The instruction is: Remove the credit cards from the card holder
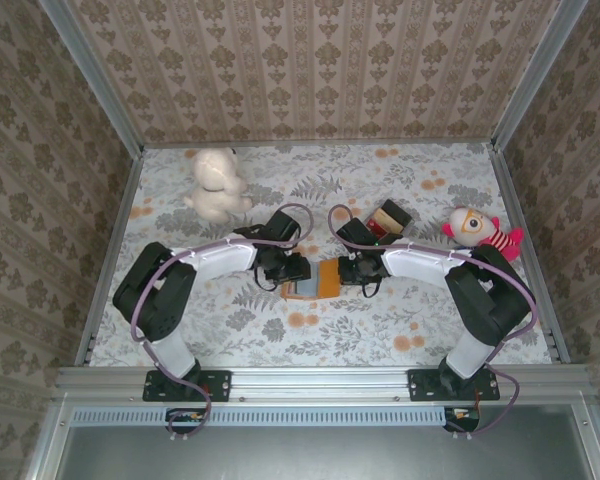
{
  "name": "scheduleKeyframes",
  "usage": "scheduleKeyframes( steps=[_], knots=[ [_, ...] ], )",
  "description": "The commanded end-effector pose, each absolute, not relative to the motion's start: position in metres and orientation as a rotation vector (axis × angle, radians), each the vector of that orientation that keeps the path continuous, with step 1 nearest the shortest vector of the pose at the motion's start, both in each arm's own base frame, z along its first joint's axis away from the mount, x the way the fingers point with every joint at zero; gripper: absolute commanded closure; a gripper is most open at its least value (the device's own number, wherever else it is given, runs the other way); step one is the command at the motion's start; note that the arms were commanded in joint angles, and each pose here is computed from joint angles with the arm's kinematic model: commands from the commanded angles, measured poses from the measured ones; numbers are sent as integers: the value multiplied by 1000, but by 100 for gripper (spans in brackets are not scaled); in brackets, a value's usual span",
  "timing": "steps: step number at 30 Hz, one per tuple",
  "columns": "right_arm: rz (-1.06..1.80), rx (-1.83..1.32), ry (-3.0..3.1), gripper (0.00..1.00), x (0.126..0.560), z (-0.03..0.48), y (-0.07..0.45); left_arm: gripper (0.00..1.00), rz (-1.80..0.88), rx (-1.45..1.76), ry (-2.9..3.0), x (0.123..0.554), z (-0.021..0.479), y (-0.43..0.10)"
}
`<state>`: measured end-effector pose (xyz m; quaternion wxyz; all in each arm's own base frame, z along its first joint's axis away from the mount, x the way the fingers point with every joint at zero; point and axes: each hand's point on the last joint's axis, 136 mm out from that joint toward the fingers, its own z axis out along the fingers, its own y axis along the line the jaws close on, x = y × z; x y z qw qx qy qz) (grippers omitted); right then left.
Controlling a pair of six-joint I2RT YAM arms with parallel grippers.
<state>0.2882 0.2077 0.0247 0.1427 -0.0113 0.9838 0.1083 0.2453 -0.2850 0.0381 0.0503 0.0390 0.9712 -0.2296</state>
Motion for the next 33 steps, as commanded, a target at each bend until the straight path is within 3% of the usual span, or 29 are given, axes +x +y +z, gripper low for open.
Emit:
scheduleKeyframes(
  steps=[1, 6, 22, 33],
  knots=[
    [349, -60, 2859, 86, 283, 18, 212, 60, -831, 198, 2930, 242, 48, -307],
    [356, -59, 2854, 86, 284, 19, 214, 61, -944, 227, 2877, 243, 61, -319],
    [362, -53, 2854, 86, 285, 19, 214, 60, -869, 268, 2886, 242, 59, -315],
    [371, -54, 2855, 86, 285, 18, 216, 39, -946, 291, 2830, 244, 72, -324]
  ],
)
